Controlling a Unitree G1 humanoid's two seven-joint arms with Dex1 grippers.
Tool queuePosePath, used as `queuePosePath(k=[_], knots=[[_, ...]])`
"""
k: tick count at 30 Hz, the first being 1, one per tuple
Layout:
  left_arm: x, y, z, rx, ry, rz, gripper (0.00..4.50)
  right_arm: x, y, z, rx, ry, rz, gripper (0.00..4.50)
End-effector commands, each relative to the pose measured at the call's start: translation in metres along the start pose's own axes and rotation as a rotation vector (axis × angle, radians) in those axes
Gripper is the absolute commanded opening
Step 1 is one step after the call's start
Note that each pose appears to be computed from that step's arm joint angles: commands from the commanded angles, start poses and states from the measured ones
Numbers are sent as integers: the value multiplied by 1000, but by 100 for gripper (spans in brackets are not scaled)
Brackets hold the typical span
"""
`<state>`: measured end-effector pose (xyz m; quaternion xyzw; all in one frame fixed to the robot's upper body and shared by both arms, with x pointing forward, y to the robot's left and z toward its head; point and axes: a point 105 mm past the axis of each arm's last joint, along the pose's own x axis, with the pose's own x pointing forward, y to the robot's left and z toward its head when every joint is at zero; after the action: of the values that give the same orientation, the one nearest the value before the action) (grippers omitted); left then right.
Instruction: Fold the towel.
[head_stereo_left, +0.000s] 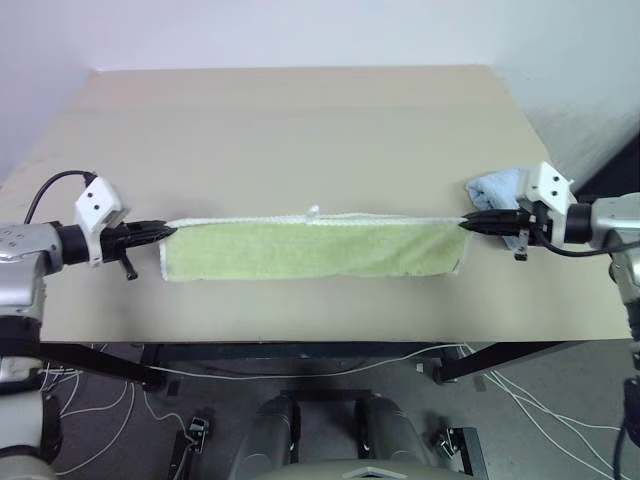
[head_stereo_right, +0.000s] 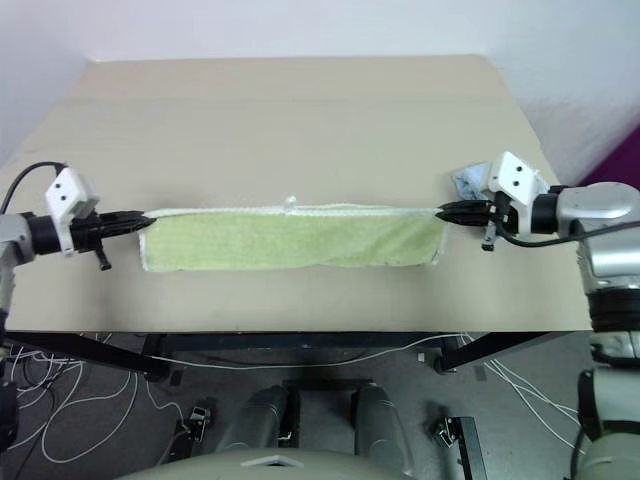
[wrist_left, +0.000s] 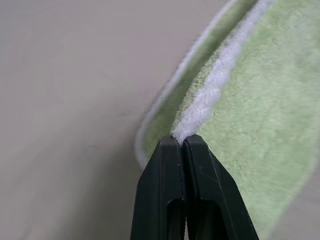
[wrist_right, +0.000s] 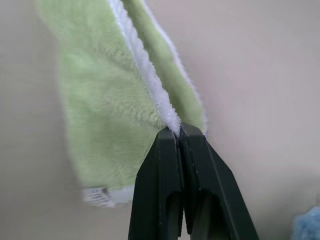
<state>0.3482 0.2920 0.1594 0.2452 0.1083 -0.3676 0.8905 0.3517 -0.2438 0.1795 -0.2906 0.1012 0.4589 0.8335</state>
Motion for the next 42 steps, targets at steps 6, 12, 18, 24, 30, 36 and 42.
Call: queuePosePath(k=[6,12,18,24,30,36,42], knots=[[10,14,-7,75,53,54,0,27,-21,-5,-81,17,-79,5],[13,13,-15,74,77,47,22,39,-23,-10,-88,20,-87,1],[10,14,-22,34,92,54,205,41,-26,-8,-66,-4,-107,101],[8,23,-26,58,100,143,409,29,-42,-1,-74,-25,-210,305],[-9,39,-18,-14,-1,289,450,-4,-47,18,-62,-130,-342,446],[-31,46,1,-52,-154,377,450,-22,2,20,336,-271,-323,446],[-18,4,17,-17,-232,156,450,-15,49,12,880,-367,-224,446]])
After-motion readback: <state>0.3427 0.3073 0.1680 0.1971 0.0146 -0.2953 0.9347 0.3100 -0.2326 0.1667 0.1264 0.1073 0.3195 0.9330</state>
